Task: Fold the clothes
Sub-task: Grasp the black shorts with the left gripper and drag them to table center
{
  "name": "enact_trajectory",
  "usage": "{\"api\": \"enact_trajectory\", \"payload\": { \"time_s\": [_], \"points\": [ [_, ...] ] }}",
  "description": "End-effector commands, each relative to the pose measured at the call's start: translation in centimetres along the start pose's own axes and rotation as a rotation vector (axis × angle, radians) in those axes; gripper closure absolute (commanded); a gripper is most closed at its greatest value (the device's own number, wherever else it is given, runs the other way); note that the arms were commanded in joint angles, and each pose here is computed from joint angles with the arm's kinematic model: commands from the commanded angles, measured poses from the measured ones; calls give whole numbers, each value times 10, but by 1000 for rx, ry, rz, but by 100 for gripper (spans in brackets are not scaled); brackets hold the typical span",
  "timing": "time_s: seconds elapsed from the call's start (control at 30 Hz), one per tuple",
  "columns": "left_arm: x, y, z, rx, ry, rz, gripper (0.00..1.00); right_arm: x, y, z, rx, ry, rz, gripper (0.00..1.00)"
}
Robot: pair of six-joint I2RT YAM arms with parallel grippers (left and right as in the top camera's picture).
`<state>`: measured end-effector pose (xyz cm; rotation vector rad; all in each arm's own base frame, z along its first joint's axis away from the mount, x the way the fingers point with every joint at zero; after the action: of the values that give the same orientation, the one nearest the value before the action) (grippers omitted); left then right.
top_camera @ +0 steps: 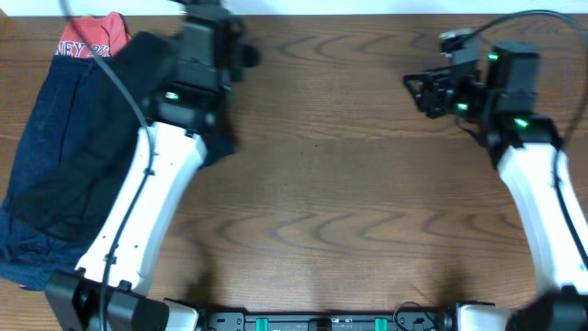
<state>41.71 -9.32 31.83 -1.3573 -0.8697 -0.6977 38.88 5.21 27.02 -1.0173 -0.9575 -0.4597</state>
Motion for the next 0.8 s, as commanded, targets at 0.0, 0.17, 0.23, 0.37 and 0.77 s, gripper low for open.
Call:
{"api": "enact_trajectory", "payload": {
  "time_s": [0.0,0.17,0.23,0.37,0.77],
  "points": [
    [-16,-4,-49,-147,1,48,94,21,-41,-1,-51,-9,-79,56],
    [-46,-9,-130,-400,17,114,94,21,-81,-5,-118,21,-100,58],
    [-56,-7,-155,-458,22,122,94,20,-91,-6,-136,35,-103,59],
    [-67,-5,-207,-584,-10,77,94,16,-106,-12,-185,77,-100,60],
    [-73,-43,-276,-776,-54,-33,94,3,-121,-31,-248,145,-74,53]
  ]
}}
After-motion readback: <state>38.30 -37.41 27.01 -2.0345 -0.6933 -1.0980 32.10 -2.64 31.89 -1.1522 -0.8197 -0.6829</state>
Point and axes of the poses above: each gripper's point midway between its finger pads, its own y axis out along the fingers, its own z axis along the line the jaws close on, x = y × z, the point moved 5 cm from there along -y, back along the fingers, and after that the axes turned 7 degrees about -y, right-handed, at the moved point
